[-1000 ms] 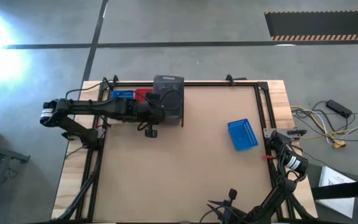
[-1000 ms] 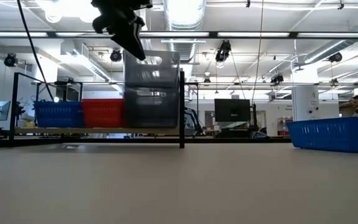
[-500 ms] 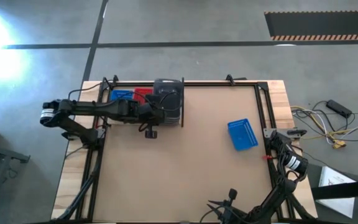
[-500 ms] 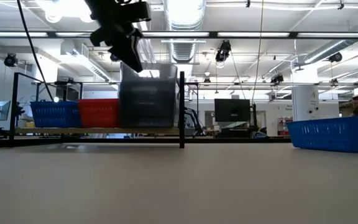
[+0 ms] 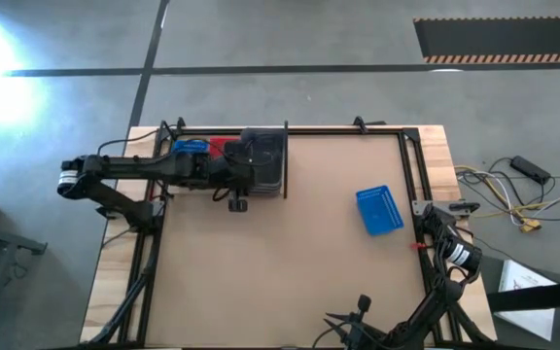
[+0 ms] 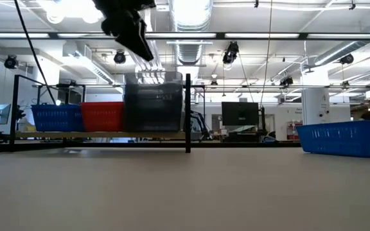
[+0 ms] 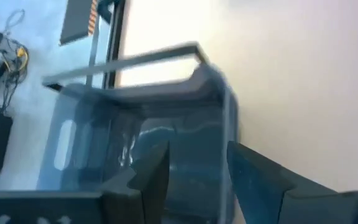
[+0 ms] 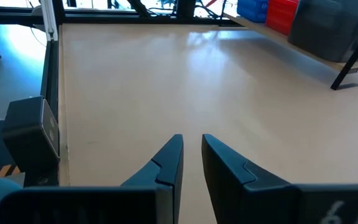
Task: Stack baskets on shelf by color
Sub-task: Stack the black bin on the stacked black bins on the shelf, then stack the blue bin on the stacked blue bins on the shelf
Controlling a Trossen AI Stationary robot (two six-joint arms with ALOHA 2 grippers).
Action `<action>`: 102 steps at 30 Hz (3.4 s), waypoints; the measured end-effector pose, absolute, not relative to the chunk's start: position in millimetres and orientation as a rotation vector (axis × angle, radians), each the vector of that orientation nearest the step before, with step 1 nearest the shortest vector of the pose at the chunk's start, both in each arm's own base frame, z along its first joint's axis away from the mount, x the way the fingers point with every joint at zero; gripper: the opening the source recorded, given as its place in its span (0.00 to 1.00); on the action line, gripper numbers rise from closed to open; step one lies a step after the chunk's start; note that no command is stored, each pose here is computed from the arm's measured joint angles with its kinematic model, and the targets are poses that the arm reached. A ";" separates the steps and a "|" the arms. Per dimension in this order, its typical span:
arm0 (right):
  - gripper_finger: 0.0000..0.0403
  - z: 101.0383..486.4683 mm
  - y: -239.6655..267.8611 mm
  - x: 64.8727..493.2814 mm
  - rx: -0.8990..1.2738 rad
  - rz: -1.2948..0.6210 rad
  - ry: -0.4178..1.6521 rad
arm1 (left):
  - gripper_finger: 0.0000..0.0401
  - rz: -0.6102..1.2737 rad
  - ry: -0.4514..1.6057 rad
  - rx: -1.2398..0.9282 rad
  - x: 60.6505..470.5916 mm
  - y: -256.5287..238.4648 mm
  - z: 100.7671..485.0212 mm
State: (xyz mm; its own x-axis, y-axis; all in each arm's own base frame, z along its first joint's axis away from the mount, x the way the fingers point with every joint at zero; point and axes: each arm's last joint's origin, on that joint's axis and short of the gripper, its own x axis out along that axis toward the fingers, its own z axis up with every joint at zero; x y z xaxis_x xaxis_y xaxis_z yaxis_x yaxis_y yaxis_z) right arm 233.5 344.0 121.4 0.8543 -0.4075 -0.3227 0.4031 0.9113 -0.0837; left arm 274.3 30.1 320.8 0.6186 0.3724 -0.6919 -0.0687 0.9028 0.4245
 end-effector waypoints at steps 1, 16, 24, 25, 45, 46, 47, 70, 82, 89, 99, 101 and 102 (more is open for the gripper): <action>0.13 121.4 344.0 233.6 -0.013 -0.426 0.342 | 0.37 0.260 0.855 0.376 272.7 26.9 324.5; 0.13 121.4 342.9 235.3 -0.012 -0.431 0.342 | 0.17 0.132 1.080 0.280 277.7 -31.7 288.6; 0.13 121.5 341.0 238.8 -0.007 -0.440 0.340 | 0.07 0.310 1.223 0.446 309.2 -26.6 241.6; 0.13 121.5 340.8 239.0 -0.007 -0.440 0.340 | 0.06 0.325 1.233 0.461 312.0 -25.2 237.6; 0.13 121.7 340.8 240.1 -0.012 -0.439 0.341 | 0.05 0.416 1.075 0.552 341.3 -6.0 236.9; 0.13 121.6 340.8 240.1 -0.013 -0.439 0.342 | 0.05 0.421 1.066 0.549 342.2 -5.1 237.4; 0.13 121.6 340.8 240.1 -0.013 -0.439 0.342 | 0.05 0.422 1.060 0.548 342.8 -4.6 237.8; 0.13 199.9 273.1 204.1 -0.110 -0.732 0.883 | 0.05 0.142 0.659 0.260 289.7 -170.0 268.2; 0.25 233.6 144.2 208.1 -0.193 -0.719 1.400 | 0.05 -0.131 0.324 0.239 275.5 -276.6 204.7; 0.37 220.8 106.4 193.7 -0.226 -0.475 1.576 | 0.05 -0.126 0.345 0.254 283.2 -283.6 182.8; 0.37 179.9 99.6 179.3 -0.272 -0.350 1.657 | 0.05 -0.126 0.328 0.237 284.7 -284.3 183.8; 0.36 172.9 99.1 179.3 -0.304 -0.347 1.651 | 0.05 -0.126 0.329 0.239 284.5 -284.1 183.3; 0.36 170.3 98.4 179.1 -0.325 -0.360 1.647 | 0.05 -0.126 0.330 0.239 284.4 -284.1 183.2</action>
